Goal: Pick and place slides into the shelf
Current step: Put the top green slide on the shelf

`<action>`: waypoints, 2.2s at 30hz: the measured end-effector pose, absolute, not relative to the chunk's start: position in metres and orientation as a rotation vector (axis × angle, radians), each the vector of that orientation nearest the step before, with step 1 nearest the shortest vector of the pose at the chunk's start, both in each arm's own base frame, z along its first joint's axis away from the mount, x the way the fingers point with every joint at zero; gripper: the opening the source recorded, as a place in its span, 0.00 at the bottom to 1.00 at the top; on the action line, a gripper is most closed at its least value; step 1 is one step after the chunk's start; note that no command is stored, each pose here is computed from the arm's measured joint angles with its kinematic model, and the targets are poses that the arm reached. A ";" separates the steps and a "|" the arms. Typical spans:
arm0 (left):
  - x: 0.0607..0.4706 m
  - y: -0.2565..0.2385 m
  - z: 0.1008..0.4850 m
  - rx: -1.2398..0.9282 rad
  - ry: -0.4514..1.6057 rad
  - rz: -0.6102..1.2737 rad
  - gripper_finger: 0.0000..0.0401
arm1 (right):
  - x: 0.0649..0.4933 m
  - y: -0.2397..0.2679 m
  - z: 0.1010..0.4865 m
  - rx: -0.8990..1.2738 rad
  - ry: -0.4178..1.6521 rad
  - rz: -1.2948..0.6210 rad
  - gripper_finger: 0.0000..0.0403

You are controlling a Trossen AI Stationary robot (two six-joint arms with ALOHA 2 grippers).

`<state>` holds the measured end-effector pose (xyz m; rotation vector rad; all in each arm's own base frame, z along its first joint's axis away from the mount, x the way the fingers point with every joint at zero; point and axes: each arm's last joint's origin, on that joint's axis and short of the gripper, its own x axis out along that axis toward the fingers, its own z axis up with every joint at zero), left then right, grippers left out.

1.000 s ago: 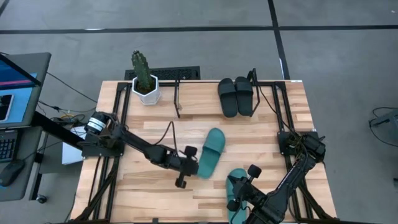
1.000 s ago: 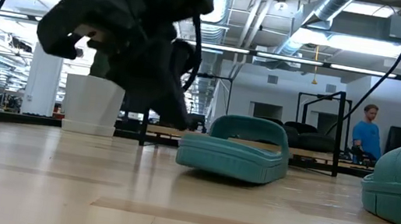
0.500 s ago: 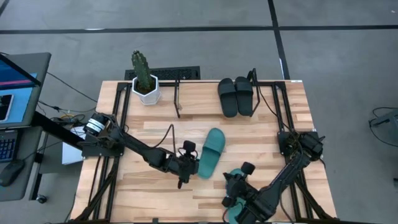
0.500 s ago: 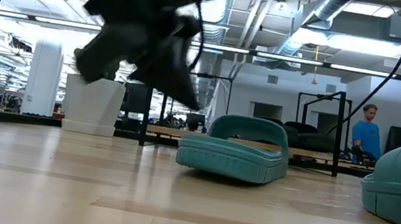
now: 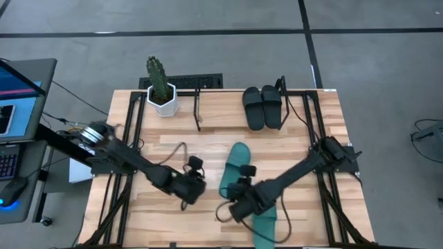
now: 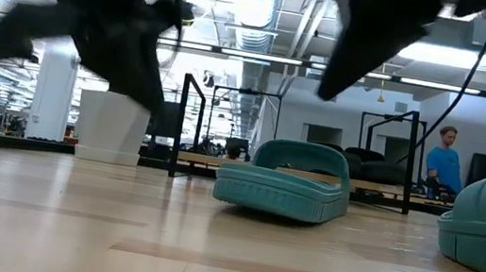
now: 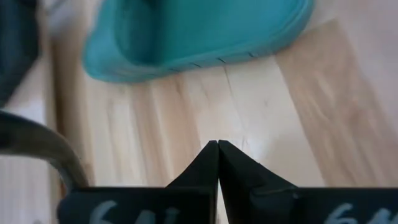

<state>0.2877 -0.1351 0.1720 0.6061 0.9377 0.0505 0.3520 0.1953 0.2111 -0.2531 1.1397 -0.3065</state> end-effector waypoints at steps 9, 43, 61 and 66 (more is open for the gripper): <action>0.191 -0.097 0.248 0.341 0.482 0.017 0.00 | 0.372 0.166 0.211 -0.266 1.176 -0.238 0.16; 0.079 -0.047 0.244 -0.148 -0.163 -0.360 0.00 | 0.395 0.154 0.213 0.284 1.186 -0.093 0.68; 0.080 -0.047 0.243 -0.150 -0.153 -0.360 0.00 | 0.385 0.156 0.177 0.278 1.186 -0.099 0.68; 0.080 -0.047 0.243 -0.150 -0.153 -0.360 0.00 | 0.391 0.160 0.147 0.271 1.255 -0.077 0.68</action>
